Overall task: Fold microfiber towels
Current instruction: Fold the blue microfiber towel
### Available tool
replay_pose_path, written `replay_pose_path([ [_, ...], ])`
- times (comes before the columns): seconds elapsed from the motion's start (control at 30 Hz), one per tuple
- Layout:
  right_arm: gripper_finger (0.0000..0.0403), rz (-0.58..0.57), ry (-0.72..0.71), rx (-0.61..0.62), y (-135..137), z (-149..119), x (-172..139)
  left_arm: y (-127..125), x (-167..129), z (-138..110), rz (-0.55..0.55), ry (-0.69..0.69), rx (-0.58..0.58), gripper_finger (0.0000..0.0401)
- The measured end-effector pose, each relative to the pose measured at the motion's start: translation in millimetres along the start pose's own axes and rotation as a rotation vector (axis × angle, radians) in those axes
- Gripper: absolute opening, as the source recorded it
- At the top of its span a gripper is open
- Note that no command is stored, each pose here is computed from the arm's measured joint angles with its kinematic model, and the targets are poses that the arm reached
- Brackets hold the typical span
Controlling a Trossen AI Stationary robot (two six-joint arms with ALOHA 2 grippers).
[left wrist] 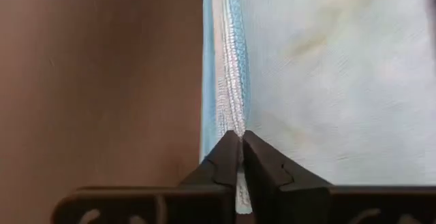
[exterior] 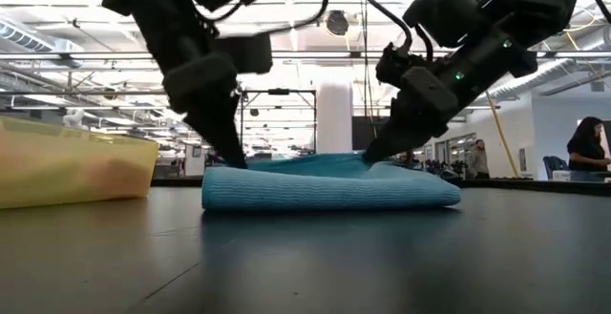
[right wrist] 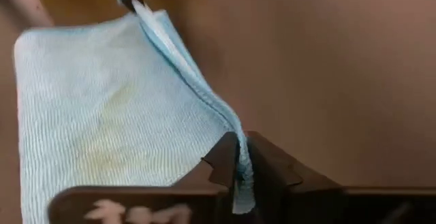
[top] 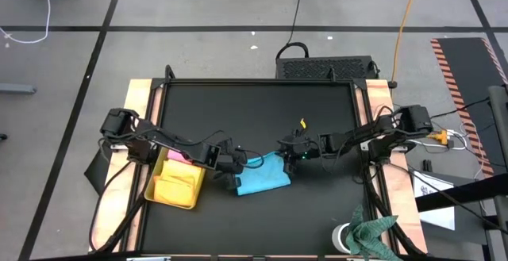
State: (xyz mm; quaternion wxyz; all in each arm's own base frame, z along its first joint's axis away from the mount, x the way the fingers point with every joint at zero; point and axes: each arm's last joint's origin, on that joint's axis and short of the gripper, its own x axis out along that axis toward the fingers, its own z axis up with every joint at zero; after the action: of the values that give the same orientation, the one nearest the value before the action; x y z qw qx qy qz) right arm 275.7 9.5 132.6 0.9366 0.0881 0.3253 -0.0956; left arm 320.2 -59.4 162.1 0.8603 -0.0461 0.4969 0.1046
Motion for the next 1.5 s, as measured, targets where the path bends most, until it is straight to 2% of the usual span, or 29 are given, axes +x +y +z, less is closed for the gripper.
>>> replay_pose_path([
  [0.17,0.0101,-0.038,-0.063,-0.013,-2,7,-3,5,1,-4,-0.010,0.072,-0.046,0.0095],
  [0.23,0.0129,-0.088,-0.099,0.007,-3,12,-9,11,-8,-8,0.006,0.121,-0.080,0.0131],
  [0.3,0.0147,-0.087,-0.136,0.030,0,17,-15,14,-17,-7,0.031,0.114,-0.140,0.0159],
  [0.37,0.0152,-0.004,-0.135,0.023,6,18,-18,14,-24,-8,0.063,0.098,-0.175,0.0176],
  [0.43,0.0143,0.122,-0.108,0.017,11,17,-18,9,-29,-7,0.033,0.067,-0.176,0.0183],
  [0.5,0.0123,0.173,-0.075,0.020,12,14,-13,2,-30,-2,-0.034,0.019,-0.151,0.0180],
  [0.63,0.0063,0.136,-0.007,0.028,4,2,3,-6,-7,-1,-0.144,-0.036,-0.128,0.0149],
  [0.77,0.0008,0.083,0.050,0.030,-6,-11,20,-3,26,-14,-0.124,0.033,-0.092,0.0110],
  [0.9,0.0006,-0.049,0.135,0.058,-6,-23,21,5,39,-12,-0.037,0.010,0.019,0.0085],
  [1.03,0.0002,-0.177,0.187,0.151,18,-40,4,15,35,-5,0.066,-0.034,0.189,0.0073],
  [1.13,0.0001,-0.128,0.142,0.223,48,-46,-13,20,17,3,0.122,-0.092,0.257,0.0070],
  [1.2,0.0001,-0.085,0.088,0.230,65,-47,-23,21,-1,9,0.127,-0.148,0.244,0.0070],
  [1.27,0.0000,-0.059,0.011,0.235,77,-43,-32,21,-14,12,0.113,-0.178,0.217,0.0069],
  [1.37,0.0000,-0.045,-0.046,0.215,81,-39,-35,12,-25,15,0.008,-0.236,0.191,0.0069],
  [1.5,0.0000,-0.084,-0.040,0.139,70,-35,-28,-9,-17,12,-0.159,-0.241,0.221,0.0069],
])
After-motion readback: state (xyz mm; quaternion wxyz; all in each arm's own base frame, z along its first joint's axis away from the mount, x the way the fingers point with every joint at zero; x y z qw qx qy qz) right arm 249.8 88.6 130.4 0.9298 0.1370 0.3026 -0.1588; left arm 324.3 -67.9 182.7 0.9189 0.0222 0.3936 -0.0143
